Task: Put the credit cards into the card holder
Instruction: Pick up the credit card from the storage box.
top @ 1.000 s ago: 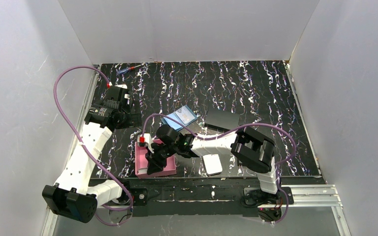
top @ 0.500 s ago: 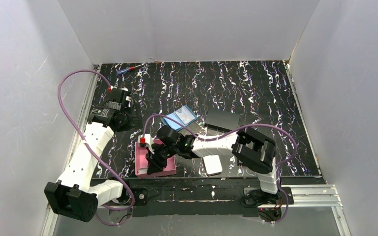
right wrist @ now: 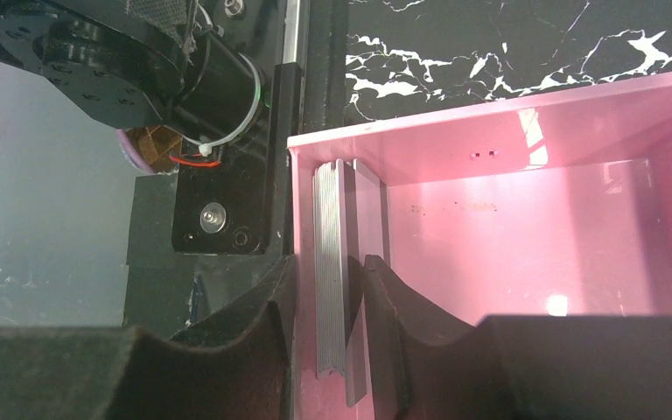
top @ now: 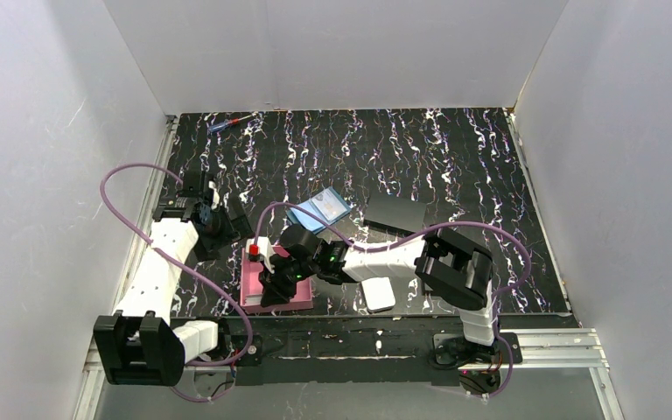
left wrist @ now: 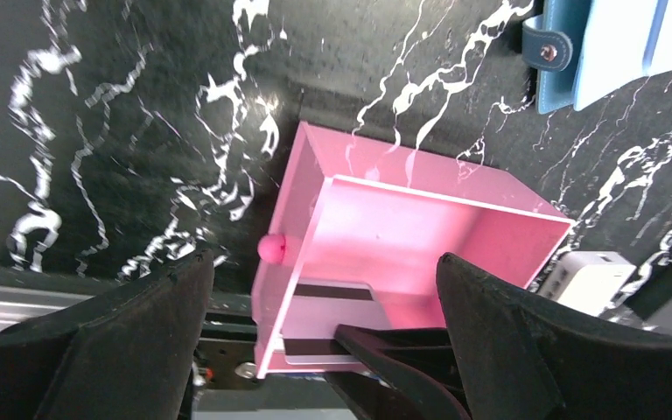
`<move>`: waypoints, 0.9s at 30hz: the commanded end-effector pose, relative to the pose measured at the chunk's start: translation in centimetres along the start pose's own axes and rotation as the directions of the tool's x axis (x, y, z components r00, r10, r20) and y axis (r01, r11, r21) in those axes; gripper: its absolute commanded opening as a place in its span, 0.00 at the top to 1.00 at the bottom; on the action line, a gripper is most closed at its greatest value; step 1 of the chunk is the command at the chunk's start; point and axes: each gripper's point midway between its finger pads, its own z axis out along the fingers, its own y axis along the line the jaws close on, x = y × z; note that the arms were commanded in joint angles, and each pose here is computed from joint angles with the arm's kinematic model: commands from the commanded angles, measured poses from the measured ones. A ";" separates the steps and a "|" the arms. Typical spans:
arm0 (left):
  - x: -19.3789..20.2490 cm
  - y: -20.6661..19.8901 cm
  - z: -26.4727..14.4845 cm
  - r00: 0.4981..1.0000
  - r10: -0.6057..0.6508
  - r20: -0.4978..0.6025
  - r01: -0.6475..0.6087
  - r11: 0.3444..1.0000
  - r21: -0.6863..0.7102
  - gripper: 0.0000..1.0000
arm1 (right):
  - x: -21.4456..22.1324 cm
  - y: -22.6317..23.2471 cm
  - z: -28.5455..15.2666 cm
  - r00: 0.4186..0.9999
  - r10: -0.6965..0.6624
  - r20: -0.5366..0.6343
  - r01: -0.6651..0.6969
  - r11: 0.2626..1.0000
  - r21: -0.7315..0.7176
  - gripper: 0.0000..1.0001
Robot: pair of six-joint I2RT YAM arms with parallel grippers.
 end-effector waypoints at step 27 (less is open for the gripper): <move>11.3 1.4 -5.7 0.645 -0.729 -0.229 0.651 0.682 -0.333 0.44 | 1.1 -1.8 -1.0 0.996 -0.094 0.004 0.092 0.987 0.134 0.72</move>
